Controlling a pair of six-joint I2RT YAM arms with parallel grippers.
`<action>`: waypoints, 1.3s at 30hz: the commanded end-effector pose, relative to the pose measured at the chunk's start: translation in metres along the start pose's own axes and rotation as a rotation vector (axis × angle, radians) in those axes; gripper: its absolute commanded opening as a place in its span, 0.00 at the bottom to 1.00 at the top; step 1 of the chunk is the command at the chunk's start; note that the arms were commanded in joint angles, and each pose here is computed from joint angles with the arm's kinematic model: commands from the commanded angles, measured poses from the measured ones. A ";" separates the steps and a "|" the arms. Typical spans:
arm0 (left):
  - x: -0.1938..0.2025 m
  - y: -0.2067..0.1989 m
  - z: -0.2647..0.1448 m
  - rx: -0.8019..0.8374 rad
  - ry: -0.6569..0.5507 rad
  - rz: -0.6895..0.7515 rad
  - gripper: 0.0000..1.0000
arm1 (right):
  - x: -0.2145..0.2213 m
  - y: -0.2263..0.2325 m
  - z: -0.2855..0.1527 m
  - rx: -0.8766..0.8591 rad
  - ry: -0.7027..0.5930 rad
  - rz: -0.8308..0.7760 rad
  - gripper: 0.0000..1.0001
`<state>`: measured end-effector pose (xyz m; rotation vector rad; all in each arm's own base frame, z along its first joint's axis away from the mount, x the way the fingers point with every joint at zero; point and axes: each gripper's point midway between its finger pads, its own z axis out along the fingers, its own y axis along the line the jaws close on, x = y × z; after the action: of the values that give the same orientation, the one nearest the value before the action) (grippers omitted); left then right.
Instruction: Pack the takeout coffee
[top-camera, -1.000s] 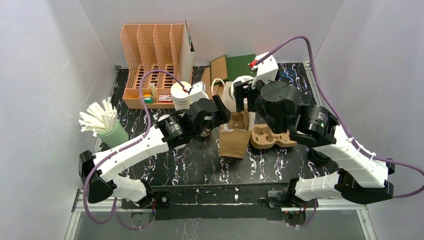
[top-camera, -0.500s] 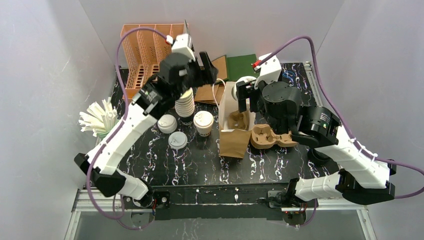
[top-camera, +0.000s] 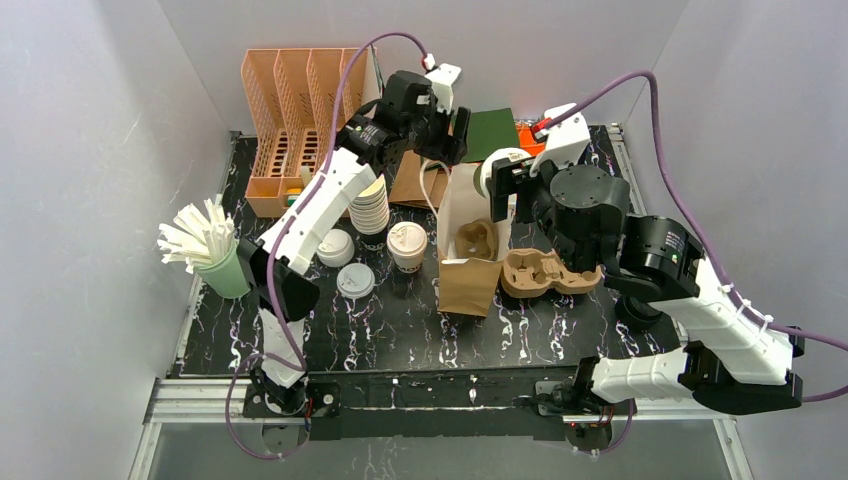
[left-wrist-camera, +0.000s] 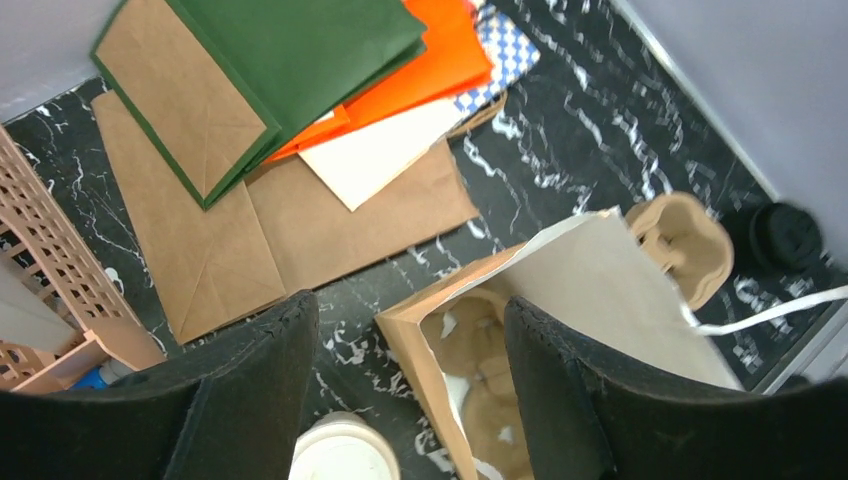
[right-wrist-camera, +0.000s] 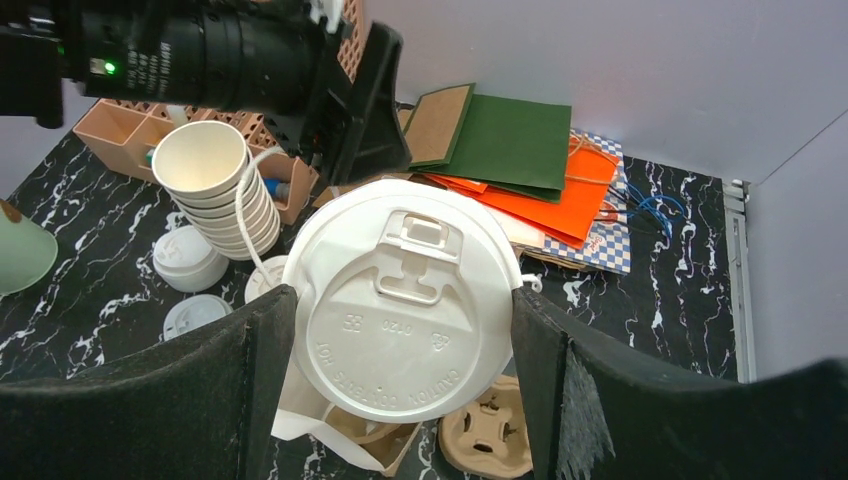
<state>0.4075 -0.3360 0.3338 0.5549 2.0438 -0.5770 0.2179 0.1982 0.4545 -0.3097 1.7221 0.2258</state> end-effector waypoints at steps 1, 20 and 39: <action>-0.001 -0.015 -0.018 0.122 0.024 0.170 0.66 | -0.013 -0.006 -0.006 0.018 -0.029 0.059 0.55; 0.042 -0.003 0.018 0.150 0.105 0.304 0.55 | 0.020 0.006 -0.009 -0.034 0.098 0.081 0.55; 0.041 -0.005 0.005 0.113 0.092 0.167 0.04 | 0.060 0.031 0.032 -0.030 0.260 0.026 0.52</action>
<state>0.4036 -0.3511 0.2706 0.9071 2.0328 -0.5645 0.2203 0.2359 0.3783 -0.3911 1.9799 0.1825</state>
